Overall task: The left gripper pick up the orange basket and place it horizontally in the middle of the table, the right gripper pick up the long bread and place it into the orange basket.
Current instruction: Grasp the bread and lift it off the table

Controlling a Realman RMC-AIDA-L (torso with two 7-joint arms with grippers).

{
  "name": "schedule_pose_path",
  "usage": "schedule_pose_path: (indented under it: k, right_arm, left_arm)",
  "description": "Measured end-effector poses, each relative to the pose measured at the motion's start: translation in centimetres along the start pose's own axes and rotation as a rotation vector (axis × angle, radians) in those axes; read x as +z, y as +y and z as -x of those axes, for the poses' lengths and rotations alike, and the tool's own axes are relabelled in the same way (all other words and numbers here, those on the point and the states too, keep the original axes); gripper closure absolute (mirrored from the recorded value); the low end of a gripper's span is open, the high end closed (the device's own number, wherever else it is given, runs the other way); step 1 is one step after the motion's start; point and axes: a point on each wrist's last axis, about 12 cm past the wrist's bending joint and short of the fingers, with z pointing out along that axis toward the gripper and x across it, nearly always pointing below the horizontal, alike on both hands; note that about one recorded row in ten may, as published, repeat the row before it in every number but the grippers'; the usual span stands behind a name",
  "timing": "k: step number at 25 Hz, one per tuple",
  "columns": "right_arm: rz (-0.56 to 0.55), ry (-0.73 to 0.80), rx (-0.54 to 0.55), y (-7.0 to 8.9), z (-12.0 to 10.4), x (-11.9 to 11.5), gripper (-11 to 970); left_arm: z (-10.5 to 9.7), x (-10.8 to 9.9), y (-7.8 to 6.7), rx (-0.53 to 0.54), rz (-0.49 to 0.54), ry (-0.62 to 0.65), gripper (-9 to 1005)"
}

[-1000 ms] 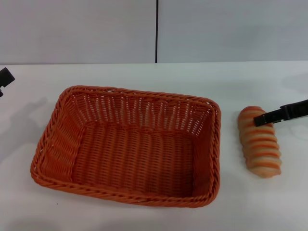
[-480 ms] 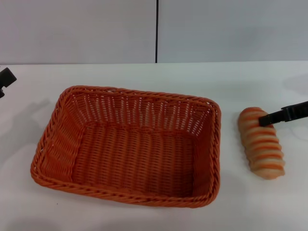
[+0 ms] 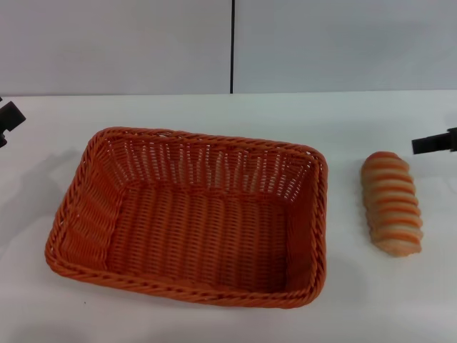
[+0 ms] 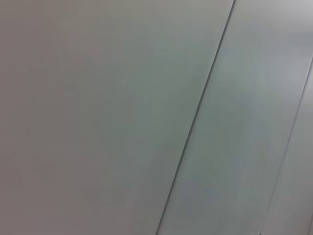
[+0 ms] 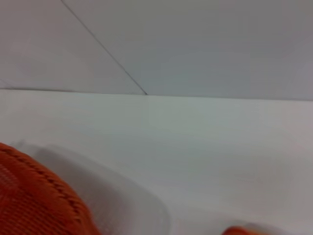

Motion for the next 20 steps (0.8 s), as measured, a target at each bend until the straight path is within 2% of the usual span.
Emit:
schedule_pose_path:
  k: [2, 5, 12, 16, 20]
  right_arm:
    - [0.011, -0.006, -0.008, 0.3, 0.1, -0.5, 850]
    - [0.024, 0.008, -0.014, 0.5, 0.1, -0.4, 884]
    - [-0.013, 0.097, 0.021, -0.3, -0.7, 1.9, 962]
    - [-0.021, 0.097, 0.028, -0.5, -0.8, 2.2, 946]
    - [-0.03, 0.116, 0.014, -0.4, -0.9, 2.7, 802]
  left_arm:
    - [0.0, 0.0, 0.0, 0.0, 0.0, 0.0, 241]
    - [0.0, 0.0, -0.1, -0.007, -0.007, -0.003, 241]
    - [0.1, 0.2, -0.3, -0.01, -0.027, -0.009, 241]
    - [0.1, 0.1, -0.4, -0.012, -0.03, -0.015, 242]
    - [0.0, -0.1, -0.4, -0.022, -0.031, -0.02, 242]
